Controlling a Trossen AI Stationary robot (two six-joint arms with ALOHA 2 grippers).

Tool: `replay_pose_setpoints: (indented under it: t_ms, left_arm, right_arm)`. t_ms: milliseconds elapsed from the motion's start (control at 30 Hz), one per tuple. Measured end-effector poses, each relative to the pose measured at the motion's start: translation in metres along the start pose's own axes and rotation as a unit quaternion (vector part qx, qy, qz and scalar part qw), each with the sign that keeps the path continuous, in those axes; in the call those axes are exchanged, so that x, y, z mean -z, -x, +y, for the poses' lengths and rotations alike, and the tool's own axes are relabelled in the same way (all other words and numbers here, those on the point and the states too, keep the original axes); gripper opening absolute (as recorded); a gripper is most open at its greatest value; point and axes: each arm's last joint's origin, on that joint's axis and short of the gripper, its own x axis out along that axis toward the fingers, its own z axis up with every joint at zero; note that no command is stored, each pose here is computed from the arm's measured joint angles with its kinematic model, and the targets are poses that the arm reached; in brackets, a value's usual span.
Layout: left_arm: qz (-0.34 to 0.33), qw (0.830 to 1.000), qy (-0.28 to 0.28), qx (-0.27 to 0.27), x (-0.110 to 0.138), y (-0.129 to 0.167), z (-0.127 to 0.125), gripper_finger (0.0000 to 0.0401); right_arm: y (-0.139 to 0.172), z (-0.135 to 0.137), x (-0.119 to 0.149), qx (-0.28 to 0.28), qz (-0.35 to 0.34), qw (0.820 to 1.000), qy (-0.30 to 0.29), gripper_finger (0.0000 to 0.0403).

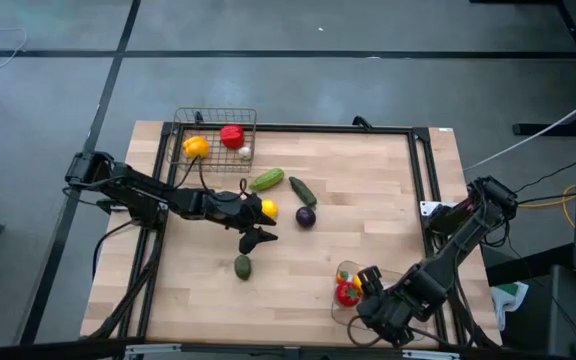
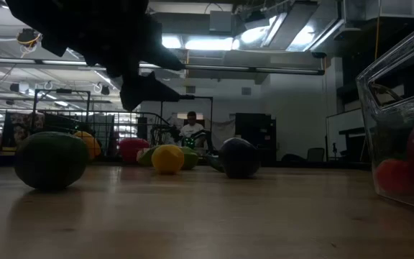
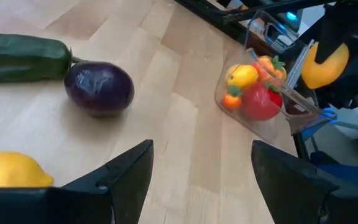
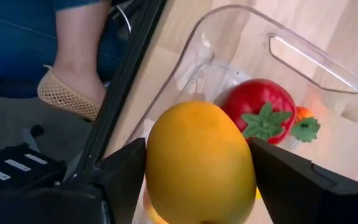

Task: Sort produce into baskets
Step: Put the bottom lemon into the transparent bin, then put the avocado into the transparent bin

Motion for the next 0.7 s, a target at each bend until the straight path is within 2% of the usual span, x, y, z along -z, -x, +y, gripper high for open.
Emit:
replay_pose_setpoints:
  t_ms: [433,533,700]
  left_arm:
    - [0.0,1.0,-0.022,0.0,-0.0001,0.0,0.0,0.0265]
    - [0.0,0.999,-0.036,0.0,-0.0001,0.0,-0.0001,0.0265]
    - [0.0,0.999,-0.043,0.0,-0.0001,0.0,-0.0001,0.0265]
  right_arm:
    - [0.0,-0.0001,-0.0003,0.0,-0.001,1.0,-0.005,0.0279]
    - [-0.0001,-0.0003,-0.0004,0.002,-0.002,1.0,-0.013,0.0294]
    - [-0.0001,-0.0026,-0.0003,0.037,-0.013,0.999,-0.026,0.0334]
